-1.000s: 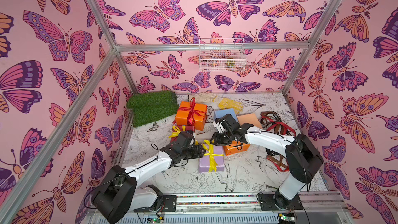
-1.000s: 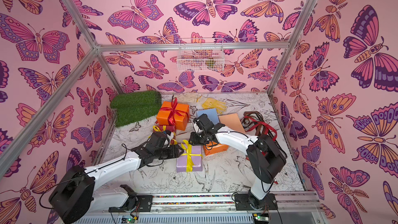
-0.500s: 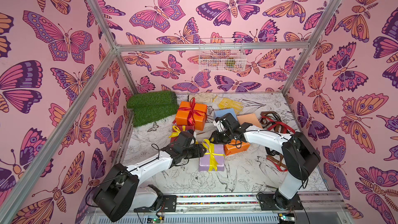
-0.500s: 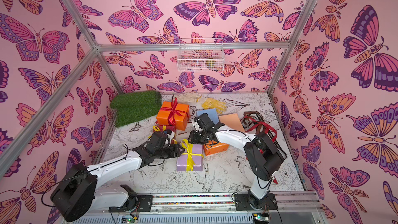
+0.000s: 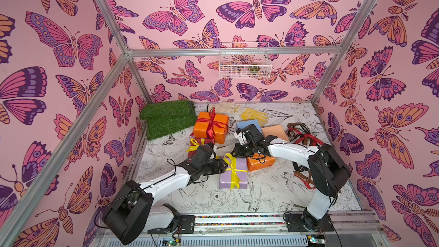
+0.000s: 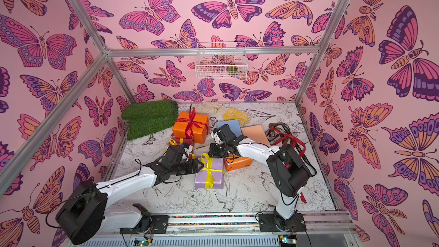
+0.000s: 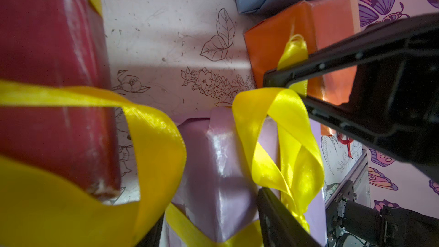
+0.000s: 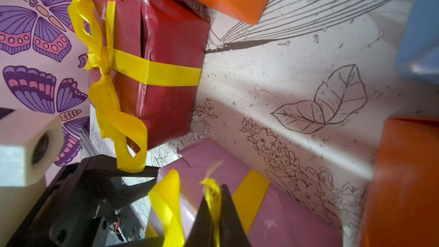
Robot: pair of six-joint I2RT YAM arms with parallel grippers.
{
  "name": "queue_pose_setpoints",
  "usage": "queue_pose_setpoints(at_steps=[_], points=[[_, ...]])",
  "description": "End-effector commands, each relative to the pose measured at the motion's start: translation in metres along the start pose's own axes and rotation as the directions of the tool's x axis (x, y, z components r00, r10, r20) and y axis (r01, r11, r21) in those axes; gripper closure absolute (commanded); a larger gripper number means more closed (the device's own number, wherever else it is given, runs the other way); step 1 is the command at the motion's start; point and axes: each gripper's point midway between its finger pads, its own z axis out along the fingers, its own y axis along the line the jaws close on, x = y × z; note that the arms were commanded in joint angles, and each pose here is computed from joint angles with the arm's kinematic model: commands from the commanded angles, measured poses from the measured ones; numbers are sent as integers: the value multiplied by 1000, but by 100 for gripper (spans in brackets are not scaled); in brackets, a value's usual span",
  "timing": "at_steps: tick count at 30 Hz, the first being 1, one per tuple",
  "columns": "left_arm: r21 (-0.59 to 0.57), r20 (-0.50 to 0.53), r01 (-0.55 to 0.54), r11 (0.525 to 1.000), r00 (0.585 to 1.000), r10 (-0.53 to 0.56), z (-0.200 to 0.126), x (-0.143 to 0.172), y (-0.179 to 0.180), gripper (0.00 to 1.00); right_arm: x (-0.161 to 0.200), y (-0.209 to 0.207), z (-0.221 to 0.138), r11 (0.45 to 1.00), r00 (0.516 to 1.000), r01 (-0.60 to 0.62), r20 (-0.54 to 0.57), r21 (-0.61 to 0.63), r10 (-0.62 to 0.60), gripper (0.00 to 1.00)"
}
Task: Untie the ribbon bows on the gift boxes
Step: Untie the ribbon from the gift box.
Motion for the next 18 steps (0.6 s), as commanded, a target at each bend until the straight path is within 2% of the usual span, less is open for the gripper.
queue_pose_setpoints(at_steps=[1,10,18], points=[[-99,-65,12,995,998,-18,6,24,30,36,-18,16,-28,998,996,64,67,9,-64,99],[-109,-87,-14,994,996,5,10,28,33,36,-36,42,-83,978,972,194,122,73,-202,100],[-113,-95,-30,993,995,19,11,30,33,36,-58,61,-119,951,936,281,182,131,-301,100]])
